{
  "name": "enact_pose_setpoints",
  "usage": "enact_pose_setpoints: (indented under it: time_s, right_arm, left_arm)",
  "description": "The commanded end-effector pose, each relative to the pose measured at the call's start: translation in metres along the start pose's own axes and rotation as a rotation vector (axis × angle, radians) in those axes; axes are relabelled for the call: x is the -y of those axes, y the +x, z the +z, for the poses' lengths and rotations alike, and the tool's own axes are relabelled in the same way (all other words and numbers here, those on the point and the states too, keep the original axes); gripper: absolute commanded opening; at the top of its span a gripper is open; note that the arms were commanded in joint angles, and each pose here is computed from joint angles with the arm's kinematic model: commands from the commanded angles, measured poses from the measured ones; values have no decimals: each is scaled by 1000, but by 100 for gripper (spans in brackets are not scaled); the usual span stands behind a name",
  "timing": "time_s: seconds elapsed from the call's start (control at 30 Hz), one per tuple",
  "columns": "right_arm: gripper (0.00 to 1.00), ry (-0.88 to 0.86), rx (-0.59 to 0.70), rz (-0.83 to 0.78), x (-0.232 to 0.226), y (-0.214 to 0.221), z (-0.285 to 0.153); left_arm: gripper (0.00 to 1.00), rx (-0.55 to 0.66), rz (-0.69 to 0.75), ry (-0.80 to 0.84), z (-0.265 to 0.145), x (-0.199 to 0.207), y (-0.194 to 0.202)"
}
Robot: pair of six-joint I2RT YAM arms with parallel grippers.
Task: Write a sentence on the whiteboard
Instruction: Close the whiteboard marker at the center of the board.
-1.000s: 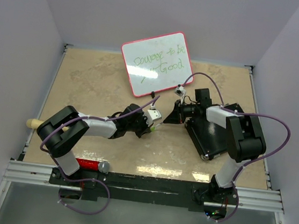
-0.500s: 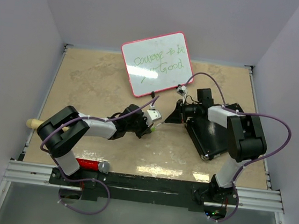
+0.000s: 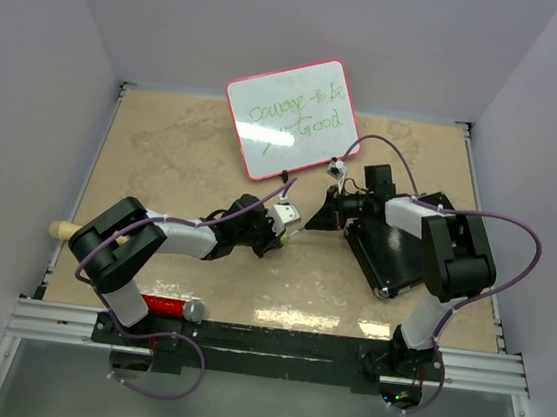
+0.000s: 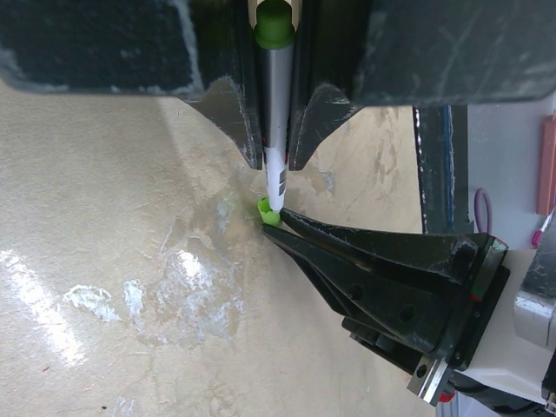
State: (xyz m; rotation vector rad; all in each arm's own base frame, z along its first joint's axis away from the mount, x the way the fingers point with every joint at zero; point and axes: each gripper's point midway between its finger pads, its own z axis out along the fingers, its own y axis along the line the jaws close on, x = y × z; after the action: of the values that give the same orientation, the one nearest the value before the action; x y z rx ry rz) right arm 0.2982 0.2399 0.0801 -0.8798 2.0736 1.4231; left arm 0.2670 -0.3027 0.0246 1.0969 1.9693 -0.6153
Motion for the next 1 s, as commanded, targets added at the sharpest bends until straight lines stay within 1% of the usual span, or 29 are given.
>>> enact_pose_setpoints:
  time_s: [0.0, 0.63, 0.97]
  right_arm:
    - [0, -6, 1, -10, 1, -3, 4]
    - [0, 3, 0, -43, -2, -9, -1]
    - [0, 14, 40, -46, 2, -18, -15]
  left_arm:
    - [0, 15, 2, 15, 1, 3, 0]
    - [0, 14, -33, 8, 0, 5, 9]
    - [0, 10, -32, 10, -1, 5, 11]
